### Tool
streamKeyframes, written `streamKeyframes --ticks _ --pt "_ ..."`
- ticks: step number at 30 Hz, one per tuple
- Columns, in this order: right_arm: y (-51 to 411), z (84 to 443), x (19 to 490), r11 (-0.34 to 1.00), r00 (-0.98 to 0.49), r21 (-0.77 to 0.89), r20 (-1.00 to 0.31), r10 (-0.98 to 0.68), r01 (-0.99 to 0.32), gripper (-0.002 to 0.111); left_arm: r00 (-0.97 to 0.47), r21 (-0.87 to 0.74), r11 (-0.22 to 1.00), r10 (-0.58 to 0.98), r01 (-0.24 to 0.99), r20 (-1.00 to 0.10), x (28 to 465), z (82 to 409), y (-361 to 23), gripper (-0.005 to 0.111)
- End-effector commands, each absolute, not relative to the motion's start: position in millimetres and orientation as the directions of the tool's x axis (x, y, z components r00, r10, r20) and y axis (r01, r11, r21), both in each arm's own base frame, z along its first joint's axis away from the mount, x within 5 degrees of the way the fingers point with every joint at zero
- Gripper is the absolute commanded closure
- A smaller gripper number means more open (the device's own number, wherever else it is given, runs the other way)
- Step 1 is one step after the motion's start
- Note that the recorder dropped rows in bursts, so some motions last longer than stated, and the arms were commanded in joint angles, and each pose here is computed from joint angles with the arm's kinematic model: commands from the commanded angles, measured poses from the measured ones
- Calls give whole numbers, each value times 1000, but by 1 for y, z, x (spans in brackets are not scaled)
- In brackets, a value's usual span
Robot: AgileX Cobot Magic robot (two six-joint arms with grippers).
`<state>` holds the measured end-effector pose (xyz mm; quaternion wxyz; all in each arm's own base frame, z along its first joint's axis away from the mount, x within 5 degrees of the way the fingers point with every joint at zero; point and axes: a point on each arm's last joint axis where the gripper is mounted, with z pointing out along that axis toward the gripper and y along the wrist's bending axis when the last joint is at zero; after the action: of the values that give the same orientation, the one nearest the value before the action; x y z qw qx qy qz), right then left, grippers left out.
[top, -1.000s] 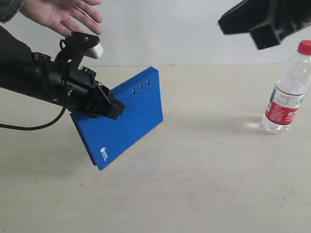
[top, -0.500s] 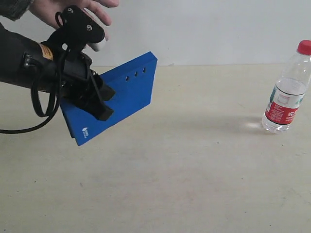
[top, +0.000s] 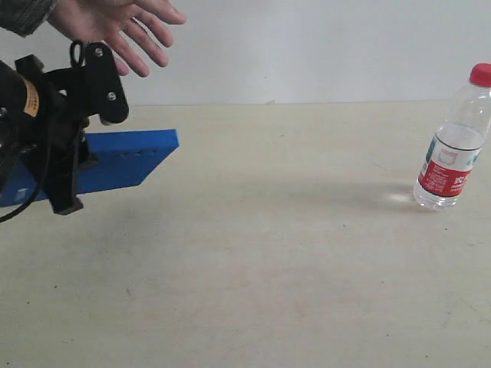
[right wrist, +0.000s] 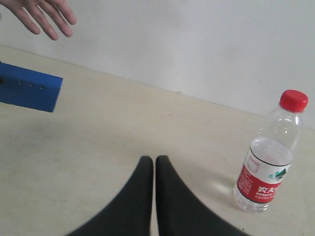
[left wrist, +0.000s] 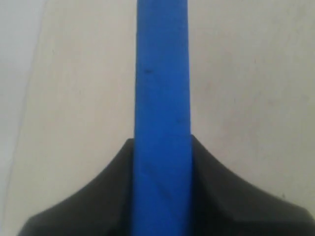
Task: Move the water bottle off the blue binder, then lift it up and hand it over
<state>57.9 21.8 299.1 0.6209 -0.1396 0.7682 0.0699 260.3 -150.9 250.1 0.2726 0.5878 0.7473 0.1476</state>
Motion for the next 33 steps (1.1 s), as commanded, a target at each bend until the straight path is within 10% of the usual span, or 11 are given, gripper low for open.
streamKeyframes --ticks 1,10,19,33 --pt "20 298 58 953 -183 -102 -970 -159 -286 108 -273 500 327 945 802 -180 255 250 -135 101" --pt "17 297 59 948 -177 -172 -959 -224 -267 108 -355 395 526 831 753 -429 226 267 -134 101" --pt "14 294 59 940 -200 -223 -939 -278 -260 108 -426 13 797 337 604 -840 187 323 -130 101" --pt "13 287 57 928 -267 -252 -907 -325 -273 108 -444 -201 856 37 477 -895 190 286 -128 101"
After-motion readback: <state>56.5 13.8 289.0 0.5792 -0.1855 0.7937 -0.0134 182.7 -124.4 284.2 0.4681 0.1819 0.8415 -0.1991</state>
